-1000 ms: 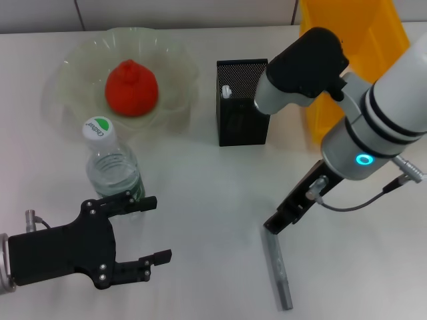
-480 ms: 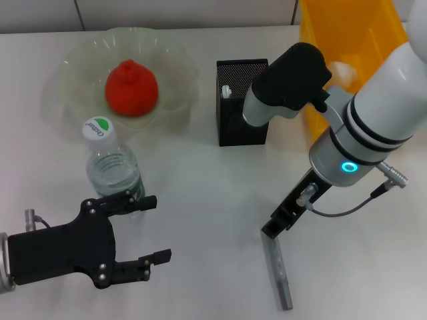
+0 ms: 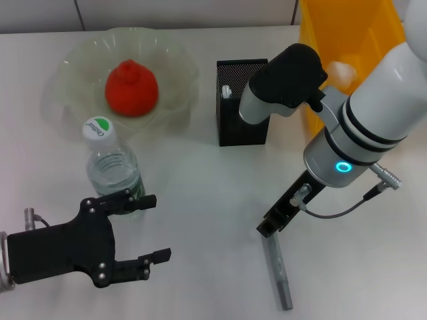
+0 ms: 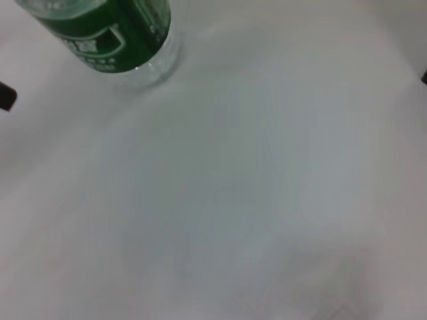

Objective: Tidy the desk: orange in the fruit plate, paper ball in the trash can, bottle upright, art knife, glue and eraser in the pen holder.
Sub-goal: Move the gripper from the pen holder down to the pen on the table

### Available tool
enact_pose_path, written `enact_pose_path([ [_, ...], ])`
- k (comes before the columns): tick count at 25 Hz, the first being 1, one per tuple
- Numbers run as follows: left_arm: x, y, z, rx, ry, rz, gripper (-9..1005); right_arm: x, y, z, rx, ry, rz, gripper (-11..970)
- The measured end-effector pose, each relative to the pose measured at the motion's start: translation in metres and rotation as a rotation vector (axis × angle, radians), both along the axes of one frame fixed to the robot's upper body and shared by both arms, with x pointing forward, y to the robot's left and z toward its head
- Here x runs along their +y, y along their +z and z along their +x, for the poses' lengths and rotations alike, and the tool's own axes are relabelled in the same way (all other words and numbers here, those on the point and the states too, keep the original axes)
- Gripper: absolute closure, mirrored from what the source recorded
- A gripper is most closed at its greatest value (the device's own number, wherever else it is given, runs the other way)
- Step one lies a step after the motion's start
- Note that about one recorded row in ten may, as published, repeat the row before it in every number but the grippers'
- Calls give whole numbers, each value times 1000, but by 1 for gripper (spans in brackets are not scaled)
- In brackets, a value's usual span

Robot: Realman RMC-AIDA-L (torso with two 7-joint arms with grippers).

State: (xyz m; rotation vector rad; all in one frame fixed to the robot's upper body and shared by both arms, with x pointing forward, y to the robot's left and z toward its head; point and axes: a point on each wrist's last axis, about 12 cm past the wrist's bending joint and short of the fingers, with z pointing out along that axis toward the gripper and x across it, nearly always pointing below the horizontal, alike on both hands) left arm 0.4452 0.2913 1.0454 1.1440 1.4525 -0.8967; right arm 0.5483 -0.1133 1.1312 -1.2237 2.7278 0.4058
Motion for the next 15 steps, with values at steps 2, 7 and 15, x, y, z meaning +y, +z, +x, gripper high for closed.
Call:
enact_pose_path([
  [2, 0, 0, 0, 0, 0, 1, 201, -1, -1, 1, 3, -3, -3, 564],
  [7, 0, 0, 0, 0, 2, 2, 201, 1, -3, 1, 3, 0, -6, 568],
  [15, 0, 0, 0, 1, 2, 1, 201, 2, -6, 0, 15, 16, 1, 520],
])
